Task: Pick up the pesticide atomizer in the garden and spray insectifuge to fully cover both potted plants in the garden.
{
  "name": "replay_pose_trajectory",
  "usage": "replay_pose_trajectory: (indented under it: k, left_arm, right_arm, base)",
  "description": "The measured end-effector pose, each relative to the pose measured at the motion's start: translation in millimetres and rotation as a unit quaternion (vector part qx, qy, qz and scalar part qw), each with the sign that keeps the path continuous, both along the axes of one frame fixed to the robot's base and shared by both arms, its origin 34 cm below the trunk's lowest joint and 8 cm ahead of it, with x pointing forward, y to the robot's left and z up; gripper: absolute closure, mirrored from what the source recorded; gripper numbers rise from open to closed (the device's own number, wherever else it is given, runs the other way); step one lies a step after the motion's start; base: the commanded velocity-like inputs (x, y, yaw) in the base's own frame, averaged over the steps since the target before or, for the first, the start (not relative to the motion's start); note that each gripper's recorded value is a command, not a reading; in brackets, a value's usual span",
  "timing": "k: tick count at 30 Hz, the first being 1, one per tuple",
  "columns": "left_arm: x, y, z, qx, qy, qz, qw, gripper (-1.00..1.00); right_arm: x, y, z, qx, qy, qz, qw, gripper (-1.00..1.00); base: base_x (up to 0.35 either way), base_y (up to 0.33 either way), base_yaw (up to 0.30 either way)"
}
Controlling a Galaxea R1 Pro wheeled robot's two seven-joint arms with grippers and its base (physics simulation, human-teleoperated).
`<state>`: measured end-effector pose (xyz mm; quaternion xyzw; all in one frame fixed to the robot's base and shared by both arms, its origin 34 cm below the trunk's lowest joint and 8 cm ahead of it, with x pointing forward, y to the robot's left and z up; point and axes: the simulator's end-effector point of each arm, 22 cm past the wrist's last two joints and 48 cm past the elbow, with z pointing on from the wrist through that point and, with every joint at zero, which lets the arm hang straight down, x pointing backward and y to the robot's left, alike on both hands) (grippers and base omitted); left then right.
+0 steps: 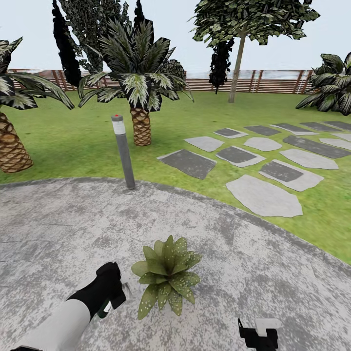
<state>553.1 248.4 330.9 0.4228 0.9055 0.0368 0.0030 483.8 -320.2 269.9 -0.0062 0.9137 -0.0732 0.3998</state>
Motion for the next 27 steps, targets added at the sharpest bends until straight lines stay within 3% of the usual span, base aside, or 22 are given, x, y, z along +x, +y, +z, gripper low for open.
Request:
replay_pose_trajectory:
  k: [5,16,22,27]
  left_arm:
    - [11.4,2.5,7.4,-0.014,-0.015,0.024,0.9995,1.00]
    - [10.9,1.2,6.9,-0.016,-0.016,0.022,0.9995,1.00]
    - [10.9,0.9,6.9,-0.016,-0.016,0.023,0.9995,1.00]
    - [10.8,1.1,6.9,-0.016,-0.016,0.023,0.9995,1.00]
  right_arm:
    - [0.1,0.0,0.0,0.000,0.000,0.000,1.0000,-1.00]
    - [0.4,0.0,0.2,0.000,0.000,0.000,1.0000,-1.00]
    - [0.4,0.9,0.1,0.001,0.000,0.000,1.0000,-1.00]
    - [0.1,1.4,-0.1,0.001,0.000,0.000,1.0000,-1.00]
  base:
    - [0.000,0.000,0.000]
    - [0.000,0.111,-0.005]
    - [0.000,0.043,-0.245]
    - [0.000,0.269,-0.097]
